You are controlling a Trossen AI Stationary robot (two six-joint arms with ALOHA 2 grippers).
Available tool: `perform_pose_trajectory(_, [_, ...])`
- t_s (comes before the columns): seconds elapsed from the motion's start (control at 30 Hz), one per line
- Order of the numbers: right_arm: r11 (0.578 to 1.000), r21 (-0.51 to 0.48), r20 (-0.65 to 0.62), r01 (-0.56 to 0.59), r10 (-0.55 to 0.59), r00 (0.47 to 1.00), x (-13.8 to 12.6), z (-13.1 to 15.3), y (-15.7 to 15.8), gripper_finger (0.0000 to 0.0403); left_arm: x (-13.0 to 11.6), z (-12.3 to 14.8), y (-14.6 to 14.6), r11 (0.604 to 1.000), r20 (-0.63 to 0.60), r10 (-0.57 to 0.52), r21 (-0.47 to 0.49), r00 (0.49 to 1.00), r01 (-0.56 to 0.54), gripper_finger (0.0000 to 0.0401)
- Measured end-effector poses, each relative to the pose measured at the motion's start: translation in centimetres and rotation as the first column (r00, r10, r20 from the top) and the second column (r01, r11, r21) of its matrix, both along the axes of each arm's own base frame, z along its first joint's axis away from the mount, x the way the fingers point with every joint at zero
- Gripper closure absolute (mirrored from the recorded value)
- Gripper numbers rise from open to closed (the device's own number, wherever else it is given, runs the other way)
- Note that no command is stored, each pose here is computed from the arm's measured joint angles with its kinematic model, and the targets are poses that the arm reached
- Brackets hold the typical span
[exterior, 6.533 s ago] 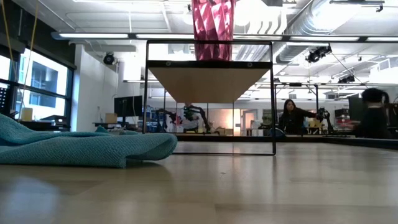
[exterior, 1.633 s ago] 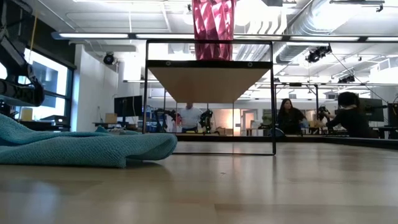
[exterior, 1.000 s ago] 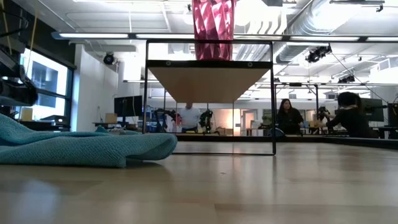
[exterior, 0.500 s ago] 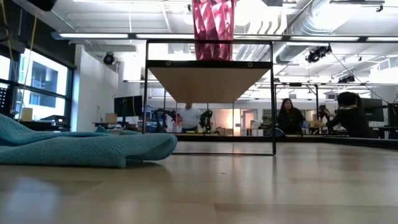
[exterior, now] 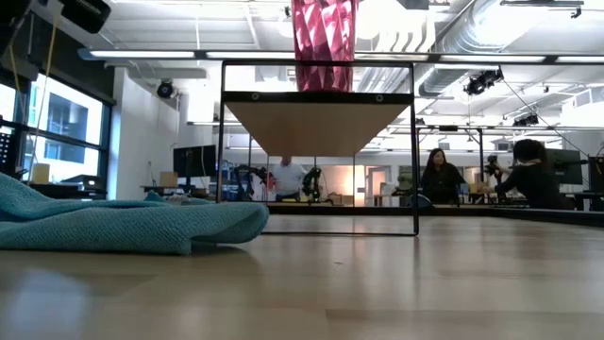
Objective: Stack small to large cups/mugs on shelf
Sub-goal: Return to Home Position
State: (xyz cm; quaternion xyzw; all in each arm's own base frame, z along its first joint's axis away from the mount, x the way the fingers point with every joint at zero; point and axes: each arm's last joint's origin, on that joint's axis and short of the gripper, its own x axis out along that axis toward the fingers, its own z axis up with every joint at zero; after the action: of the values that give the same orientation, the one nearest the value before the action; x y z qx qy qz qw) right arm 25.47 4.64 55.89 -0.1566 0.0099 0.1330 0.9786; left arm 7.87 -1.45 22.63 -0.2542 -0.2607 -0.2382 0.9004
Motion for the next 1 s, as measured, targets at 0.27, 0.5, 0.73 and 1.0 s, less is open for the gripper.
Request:
perform_pose_trajectory(0.27, [1.0,0.0,-0.003,0.0,0.0,1.0,0.0,0.0,0.0,0.0288,0.1,-0.1,0.9,0.999,-0.019,0.041,0.005,0.999,-0.041,0.0304])
perform_pose_trajectory(0.5, [1.0,0.016,-0.018,-0.022,0.023,1.0,0.0,-0.1,0.1,0.0288,0.1,0.0,1.2,1.0,-0.031,0.019,-0.009,0.999,-0.019,0.0304])
perform_pose_trajectory(0.73, [0.999,0.046,-0.065,-0.021,0.024,0.998,-0.1,-0.5,0.1,0.0288,0.9,-1.2,1.4,0.993,-0.146,0.119,0.039,0.982,-0.115,0.0304])
perform_pose_trajectory(1.0, [0.997,0.072,-0.089,-0.021,0.028,0.996,-0.1,-0.6,0.1,0.0288,1.4,-2.4,1.5,0.977,-0.253,0.198,0.124,0.947,-0.172,0.0304])
